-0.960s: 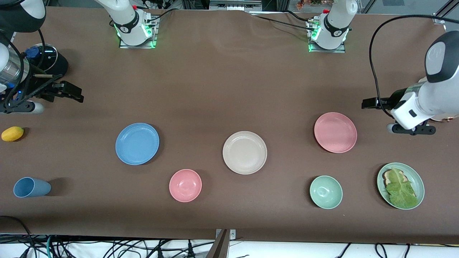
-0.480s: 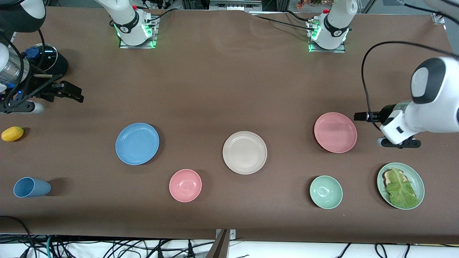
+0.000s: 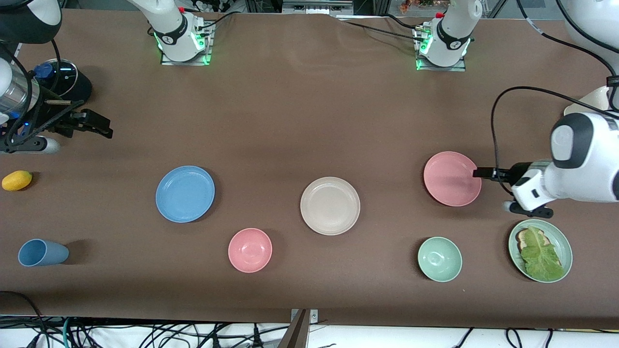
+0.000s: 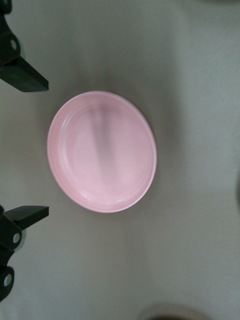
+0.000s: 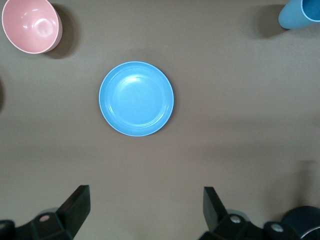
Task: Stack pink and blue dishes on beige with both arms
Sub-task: 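Reach the left gripper down to the rim of the pink plate, then close the left gripper on the pink plate rim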
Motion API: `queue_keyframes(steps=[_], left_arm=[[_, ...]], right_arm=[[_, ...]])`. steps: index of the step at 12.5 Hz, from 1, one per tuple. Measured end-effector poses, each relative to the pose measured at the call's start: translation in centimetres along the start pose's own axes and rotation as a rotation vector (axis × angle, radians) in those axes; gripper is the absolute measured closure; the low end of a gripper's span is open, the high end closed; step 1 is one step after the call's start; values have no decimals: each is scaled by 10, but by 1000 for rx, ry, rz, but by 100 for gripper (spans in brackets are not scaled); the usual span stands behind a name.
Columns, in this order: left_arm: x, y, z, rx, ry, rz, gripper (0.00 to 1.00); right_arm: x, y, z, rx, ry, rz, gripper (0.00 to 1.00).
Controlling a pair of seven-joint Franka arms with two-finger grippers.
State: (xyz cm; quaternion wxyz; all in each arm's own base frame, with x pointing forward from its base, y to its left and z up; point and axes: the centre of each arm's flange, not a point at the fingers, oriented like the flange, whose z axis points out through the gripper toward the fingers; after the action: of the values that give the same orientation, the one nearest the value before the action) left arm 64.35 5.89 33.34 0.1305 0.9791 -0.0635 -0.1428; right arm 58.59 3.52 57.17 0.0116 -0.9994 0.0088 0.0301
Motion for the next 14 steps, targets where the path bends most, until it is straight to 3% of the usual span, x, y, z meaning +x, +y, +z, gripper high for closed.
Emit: queue_keyframes(steps=[5, 14], left_arm=[[-4, -85, 33, -207, 77, 50, 0], [-9, -111, 112, -261, 138, 22, 0]], right_arm=[[0, 0, 0, 0, 0, 0, 0], [0, 0, 0, 0, 0, 0, 0]])
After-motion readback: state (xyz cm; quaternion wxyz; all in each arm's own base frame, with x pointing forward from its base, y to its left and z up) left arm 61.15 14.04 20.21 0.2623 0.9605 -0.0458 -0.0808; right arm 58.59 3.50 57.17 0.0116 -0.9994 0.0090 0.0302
